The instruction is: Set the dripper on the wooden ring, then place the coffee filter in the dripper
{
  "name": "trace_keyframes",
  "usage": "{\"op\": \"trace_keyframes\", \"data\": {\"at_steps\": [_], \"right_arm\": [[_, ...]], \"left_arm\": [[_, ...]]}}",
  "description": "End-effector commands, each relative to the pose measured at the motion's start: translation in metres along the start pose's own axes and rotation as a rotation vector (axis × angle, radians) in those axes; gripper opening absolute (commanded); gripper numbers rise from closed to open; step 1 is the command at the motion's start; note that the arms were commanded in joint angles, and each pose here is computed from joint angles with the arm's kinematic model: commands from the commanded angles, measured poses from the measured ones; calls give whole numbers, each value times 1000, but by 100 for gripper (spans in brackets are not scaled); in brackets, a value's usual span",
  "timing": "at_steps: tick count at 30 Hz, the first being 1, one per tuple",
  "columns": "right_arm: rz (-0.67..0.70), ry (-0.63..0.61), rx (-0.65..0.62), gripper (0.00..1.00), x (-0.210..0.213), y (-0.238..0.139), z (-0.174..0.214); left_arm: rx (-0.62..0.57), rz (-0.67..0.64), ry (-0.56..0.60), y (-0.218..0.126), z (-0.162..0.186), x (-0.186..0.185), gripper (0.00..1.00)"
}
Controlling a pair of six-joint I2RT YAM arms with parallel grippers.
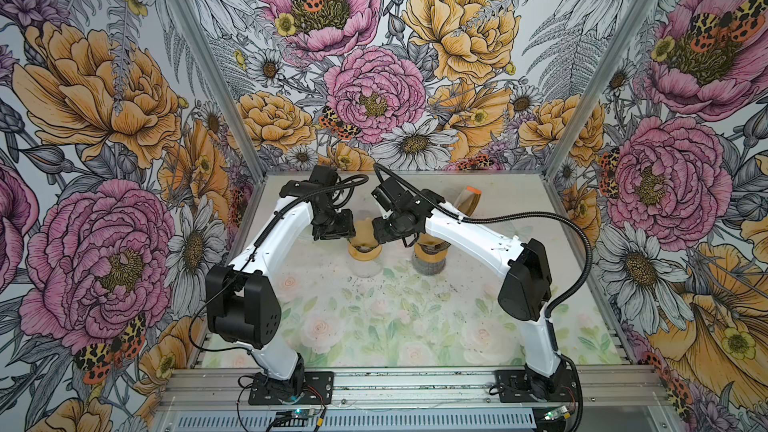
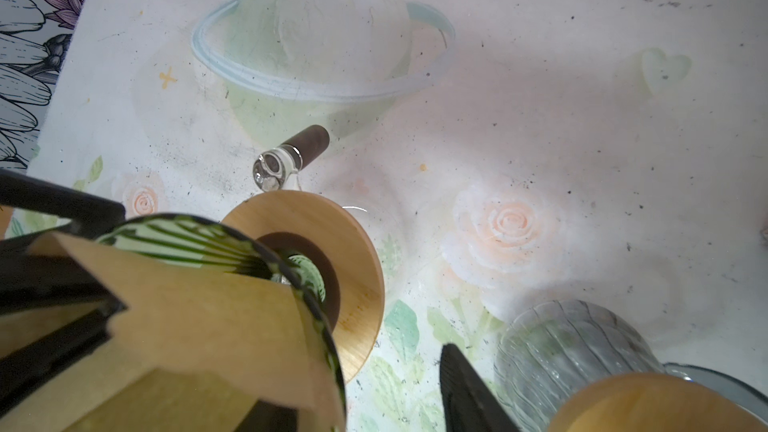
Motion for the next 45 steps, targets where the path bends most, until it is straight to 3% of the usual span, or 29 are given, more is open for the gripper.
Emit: {"op": "trace_keyframes", "data": {"at_steps": [1,7,14,29,45], "right_arm": [[-39,-23,-43,52,5,-13,-13],[-102,-23,-58,55,12,-18,-21],[-78,-14,-34,59,9,-7,-17],[-49,-29,27,64,7,8,-7],[-28,-58,74,64,9,14,-2]], "left_arm": [[-8,52,10,-4,-4,-6,48],[-2,136,18,-12,-5,-15,49],[12,145,20,-10,-4,-10,52],[50,25,2,15,-1,4,52],[61,17,-7,21,-4,6,51]]}}
Point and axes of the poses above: each gripper's point midway between its finger pads, its own y axis out along the fingers, its own x axis along the line the jaws close on, z = x × y, the point moved 8 cm from there along -y, back along the fingers, and after that the axes turned 10 degrees about -y, right-handed, at the moved point
